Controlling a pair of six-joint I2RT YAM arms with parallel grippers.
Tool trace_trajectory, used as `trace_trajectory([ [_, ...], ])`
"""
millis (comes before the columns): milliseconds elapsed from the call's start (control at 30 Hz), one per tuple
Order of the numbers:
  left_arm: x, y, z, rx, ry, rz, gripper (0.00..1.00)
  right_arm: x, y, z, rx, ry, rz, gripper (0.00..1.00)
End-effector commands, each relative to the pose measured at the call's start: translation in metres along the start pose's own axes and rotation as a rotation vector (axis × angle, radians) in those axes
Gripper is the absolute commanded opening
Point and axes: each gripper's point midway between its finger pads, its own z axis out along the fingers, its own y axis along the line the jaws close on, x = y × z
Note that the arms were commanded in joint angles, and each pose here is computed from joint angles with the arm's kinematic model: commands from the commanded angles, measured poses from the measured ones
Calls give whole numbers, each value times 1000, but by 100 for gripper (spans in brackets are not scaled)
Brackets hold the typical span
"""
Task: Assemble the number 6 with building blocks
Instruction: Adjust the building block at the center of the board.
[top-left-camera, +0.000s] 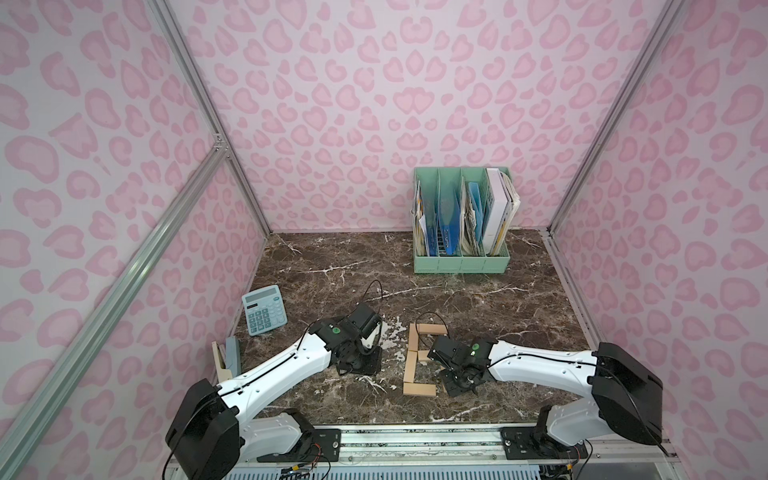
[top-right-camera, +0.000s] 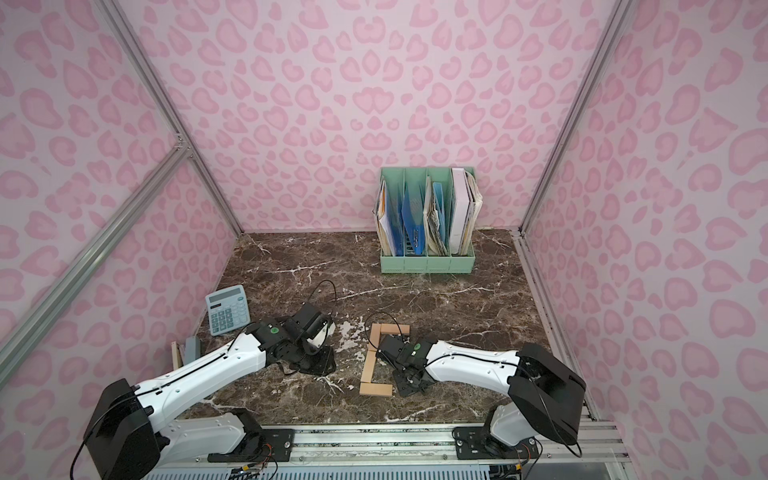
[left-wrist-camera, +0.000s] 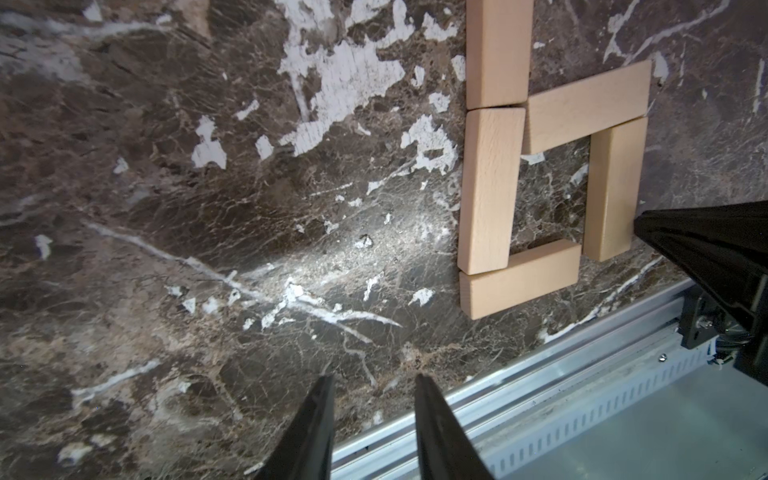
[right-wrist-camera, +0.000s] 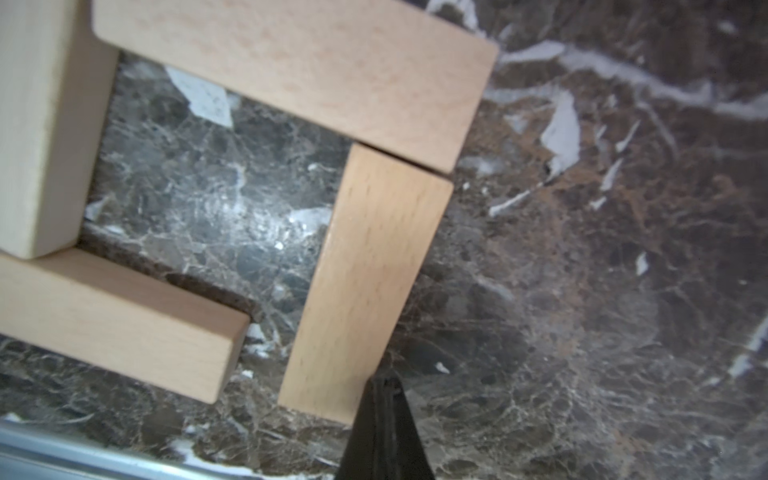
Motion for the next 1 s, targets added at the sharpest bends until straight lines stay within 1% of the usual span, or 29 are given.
trace_trajectory([
  [0, 1, 0, -1, 2, 0, 6, 37, 0, 3, -1, -6, -4, 9, 0],
  [500, 2, 1, -1, 2, -1, 3, 37, -5, 7, -1, 5, -14, -6, 0],
  [733, 0, -1, 1, 4, 0, 6, 37, -6, -10, -8, 74, -43, 25, 0],
  [867, -3, -2, 3, 8, 1, 8, 37, -9, -23, -6, 133, -45, 38, 0],
  [967, -4, -3, 3, 8, 2, 11, 37, -14, -27, -1, 142, -50, 44, 0],
])
